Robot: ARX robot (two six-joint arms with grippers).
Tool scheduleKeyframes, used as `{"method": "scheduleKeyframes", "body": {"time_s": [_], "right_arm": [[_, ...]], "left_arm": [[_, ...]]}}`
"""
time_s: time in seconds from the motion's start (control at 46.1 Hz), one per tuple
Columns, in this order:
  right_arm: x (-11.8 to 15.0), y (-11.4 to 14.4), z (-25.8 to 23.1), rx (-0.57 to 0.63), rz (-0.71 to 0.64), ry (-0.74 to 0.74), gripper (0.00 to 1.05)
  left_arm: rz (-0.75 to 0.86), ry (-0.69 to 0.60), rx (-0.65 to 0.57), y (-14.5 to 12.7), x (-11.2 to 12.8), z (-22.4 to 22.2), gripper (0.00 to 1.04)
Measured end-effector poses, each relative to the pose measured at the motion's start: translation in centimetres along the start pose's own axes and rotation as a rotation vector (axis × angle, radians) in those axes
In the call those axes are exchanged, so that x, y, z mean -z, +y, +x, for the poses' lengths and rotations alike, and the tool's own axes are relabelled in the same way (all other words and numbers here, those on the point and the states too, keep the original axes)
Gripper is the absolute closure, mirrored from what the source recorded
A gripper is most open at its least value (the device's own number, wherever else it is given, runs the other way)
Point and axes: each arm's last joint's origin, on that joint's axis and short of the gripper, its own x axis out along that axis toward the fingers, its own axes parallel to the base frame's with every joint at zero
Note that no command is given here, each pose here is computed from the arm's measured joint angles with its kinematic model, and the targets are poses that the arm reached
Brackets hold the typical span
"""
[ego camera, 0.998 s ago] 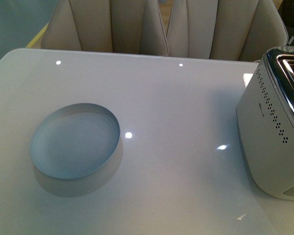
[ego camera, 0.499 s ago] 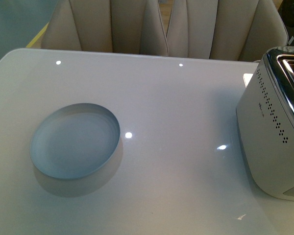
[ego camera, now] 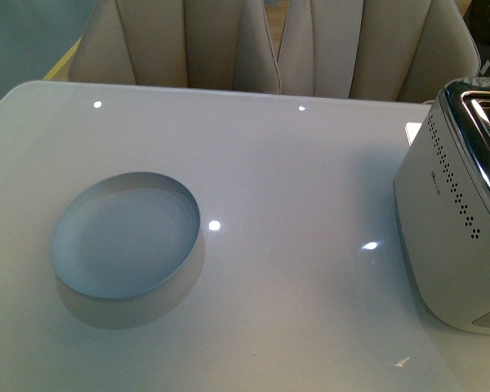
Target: Left arm holds plate, right arm toasts bread
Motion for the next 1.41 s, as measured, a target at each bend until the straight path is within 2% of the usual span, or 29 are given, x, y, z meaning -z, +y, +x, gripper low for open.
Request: {"method": "scheduleKeyframes", "body": {"time_s": [0.13, 0.412, 0.608, 1.411], "right_arm": [[0.0, 0.0, 0.0, 0.0, 0.0, 0.0, 0.09], [0.0, 0.0, 0.0, 0.0, 0.0, 0.0, 0.09], [0.0, 0.0, 0.0, 0.0, 0.0, 0.0, 0.09], [0.0, 0.0, 0.0, 0.0, 0.0, 0.0, 0.09]], "left_arm": [[0.0, 0.0, 0.0, 0.0, 0.0, 0.0, 1.0], [0.0, 0.0, 0.0, 0.0, 0.0, 0.0, 0.36], [0.001, 0.0, 0.0, 0.0, 0.0, 0.0, 0.06], [0.002, 0.0, 0.0, 0.0, 0.0, 0.0, 0.07]]}}
